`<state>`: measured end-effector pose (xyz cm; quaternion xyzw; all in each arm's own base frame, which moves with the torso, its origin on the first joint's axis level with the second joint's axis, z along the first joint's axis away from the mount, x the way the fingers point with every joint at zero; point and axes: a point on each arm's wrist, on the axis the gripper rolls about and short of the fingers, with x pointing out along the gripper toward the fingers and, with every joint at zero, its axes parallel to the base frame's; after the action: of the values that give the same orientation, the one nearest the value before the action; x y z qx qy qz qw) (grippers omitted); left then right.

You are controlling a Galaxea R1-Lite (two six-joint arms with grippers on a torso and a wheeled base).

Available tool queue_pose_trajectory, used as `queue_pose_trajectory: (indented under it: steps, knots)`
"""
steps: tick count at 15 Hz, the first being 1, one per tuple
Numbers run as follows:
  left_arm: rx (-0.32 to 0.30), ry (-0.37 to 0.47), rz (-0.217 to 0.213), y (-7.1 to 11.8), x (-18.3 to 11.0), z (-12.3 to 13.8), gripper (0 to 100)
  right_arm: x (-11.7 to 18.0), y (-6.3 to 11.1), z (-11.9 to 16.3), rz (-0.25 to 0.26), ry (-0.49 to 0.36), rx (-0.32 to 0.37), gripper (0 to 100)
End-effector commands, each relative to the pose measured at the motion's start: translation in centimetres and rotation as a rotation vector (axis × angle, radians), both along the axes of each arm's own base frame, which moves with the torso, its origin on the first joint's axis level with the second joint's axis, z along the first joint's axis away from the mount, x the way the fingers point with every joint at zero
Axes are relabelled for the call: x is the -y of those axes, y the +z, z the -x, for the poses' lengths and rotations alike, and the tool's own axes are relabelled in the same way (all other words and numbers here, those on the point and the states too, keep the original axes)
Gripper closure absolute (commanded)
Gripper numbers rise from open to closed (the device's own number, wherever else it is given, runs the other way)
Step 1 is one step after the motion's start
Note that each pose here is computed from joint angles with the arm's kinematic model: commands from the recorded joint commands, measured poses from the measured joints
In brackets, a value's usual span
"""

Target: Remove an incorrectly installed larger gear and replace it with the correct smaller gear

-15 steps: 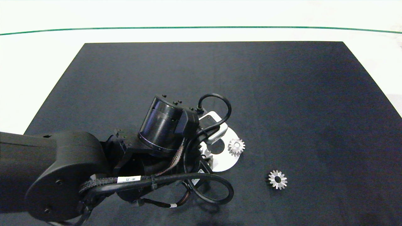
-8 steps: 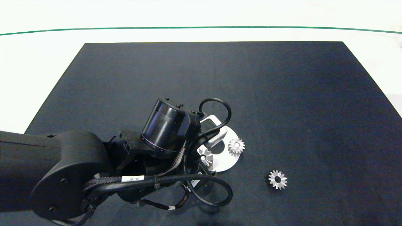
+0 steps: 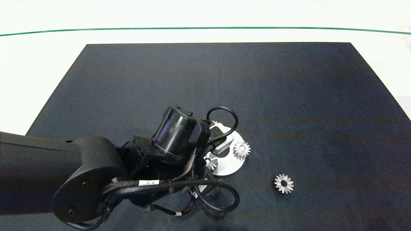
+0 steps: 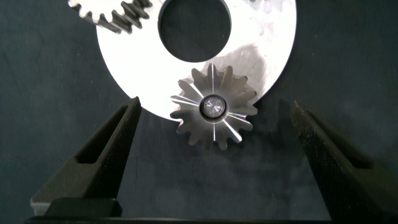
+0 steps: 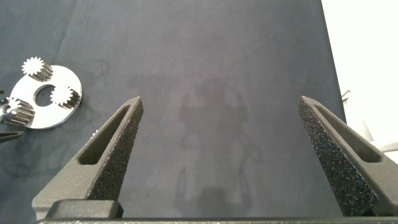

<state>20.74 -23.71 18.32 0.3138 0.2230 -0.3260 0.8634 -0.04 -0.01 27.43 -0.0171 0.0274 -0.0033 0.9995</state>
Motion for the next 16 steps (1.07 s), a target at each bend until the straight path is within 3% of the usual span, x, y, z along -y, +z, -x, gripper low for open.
queue_pose_trajectory:
  steps: [1,3,16]
  knots:
    - [-0.007,0.001,-0.012,-0.48,0.21,-0.20,0,0.00,0.03,0.00,0.000,0.000,-0.001,0]
    - [-0.009,0.001,-0.014,-0.69,0.37,-0.34,1,0.00,0.03,0.00,0.000,0.000,-0.001,0]
    - [-0.009,0.005,-0.006,-0.62,0.70,-0.61,28,0.00,0.08,0.06,0.000,-0.002,0.004,0]
